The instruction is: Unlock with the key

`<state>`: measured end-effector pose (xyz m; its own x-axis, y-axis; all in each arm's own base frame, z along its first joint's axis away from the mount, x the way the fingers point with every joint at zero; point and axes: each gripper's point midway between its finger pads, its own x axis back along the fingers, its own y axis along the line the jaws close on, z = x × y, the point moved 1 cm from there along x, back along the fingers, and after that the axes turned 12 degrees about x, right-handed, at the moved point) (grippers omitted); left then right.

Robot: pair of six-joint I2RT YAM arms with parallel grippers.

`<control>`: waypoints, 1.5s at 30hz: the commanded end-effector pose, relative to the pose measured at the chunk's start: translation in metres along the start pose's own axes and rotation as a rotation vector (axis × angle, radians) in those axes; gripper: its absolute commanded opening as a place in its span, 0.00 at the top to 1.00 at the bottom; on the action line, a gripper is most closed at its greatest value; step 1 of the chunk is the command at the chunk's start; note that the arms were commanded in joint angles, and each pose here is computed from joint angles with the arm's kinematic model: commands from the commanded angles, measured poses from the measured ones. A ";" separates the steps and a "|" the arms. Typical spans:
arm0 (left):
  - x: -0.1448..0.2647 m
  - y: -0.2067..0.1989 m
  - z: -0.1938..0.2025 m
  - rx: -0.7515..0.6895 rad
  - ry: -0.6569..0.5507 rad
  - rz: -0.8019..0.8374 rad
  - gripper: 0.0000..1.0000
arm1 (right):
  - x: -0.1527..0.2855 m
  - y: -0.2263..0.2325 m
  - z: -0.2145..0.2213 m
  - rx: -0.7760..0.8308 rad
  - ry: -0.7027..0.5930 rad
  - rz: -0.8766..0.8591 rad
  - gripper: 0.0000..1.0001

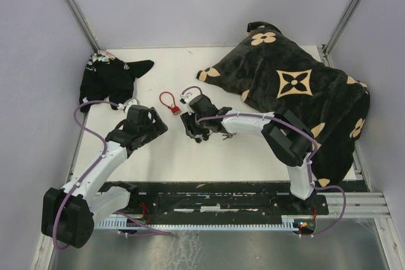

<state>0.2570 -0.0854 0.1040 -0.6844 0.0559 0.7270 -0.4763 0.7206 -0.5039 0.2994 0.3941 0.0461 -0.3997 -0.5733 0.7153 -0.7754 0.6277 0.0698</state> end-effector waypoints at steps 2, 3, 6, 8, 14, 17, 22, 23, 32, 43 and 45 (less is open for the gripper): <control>-0.003 -0.008 -0.008 -0.025 0.004 -0.016 0.11 | 0.004 -0.040 0.004 -0.022 0.028 0.178 0.39; -0.006 -0.009 -0.007 -0.029 0.013 -0.020 0.11 | 0.007 -0.046 0.007 -0.032 0.031 0.198 0.39; -0.013 -0.018 -0.011 -0.033 0.019 -0.019 0.11 | 0.016 -0.061 0.016 -0.056 0.039 0.237 0.39; -0.020 -0.026 -0.014 -0.035 0.022 -0.017 0.11 | 0.022 -0.064 0.016 -0.052 0.031 0.238 0.39; -0.048 -0.048 -0.021 -0.056 0.046 -0.040 0.11 | 0.046 -0.049 0.002 0.028 -0.066 0.135 0.34; -0.064 -0.058 -0.023 -0.078 0.050 -0.065 0.11 | 0.065 -0.044 0.000 0.087 -0.113 0.106 0.28; -0.095 -0.075 -0.026 -0.129 0.058 -0.111 0.13 | 0.087 -0.053 0.013 0.133 -0.156 0.165 0.23; -0.102 -0.076 -0.028 -0.136 0.055 -0.126 0.13 | 0.089 -0.055 0.017 0.130 -0.166 0.180 0.22; -0.150 -0.079 -0.030 -0.227 0.072 -0.249 0.24 | 0.092 -0.083 0.030 0.108 -0.218 0.357 0.21; -0.150 -0.078 0.003 -0.333 0.131 -0.266 0.65 | 0.094 -0.089 0.031 0.097 -0.210 0.397 0.21; -0.141 -0.078 0.019 -0.345 0.162 -0.249 0.72 | 0.096 -0.089 0.030 0.097 -0.214 0.403 0.21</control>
<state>0.4040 -0.1424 0.0291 -0.4795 -0.0954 0.8723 -0.4638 0.8714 -0.1596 0.3049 0.2660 0.0686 -0.7115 -0.4055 0.5739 -0.6173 0.7509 -0.2347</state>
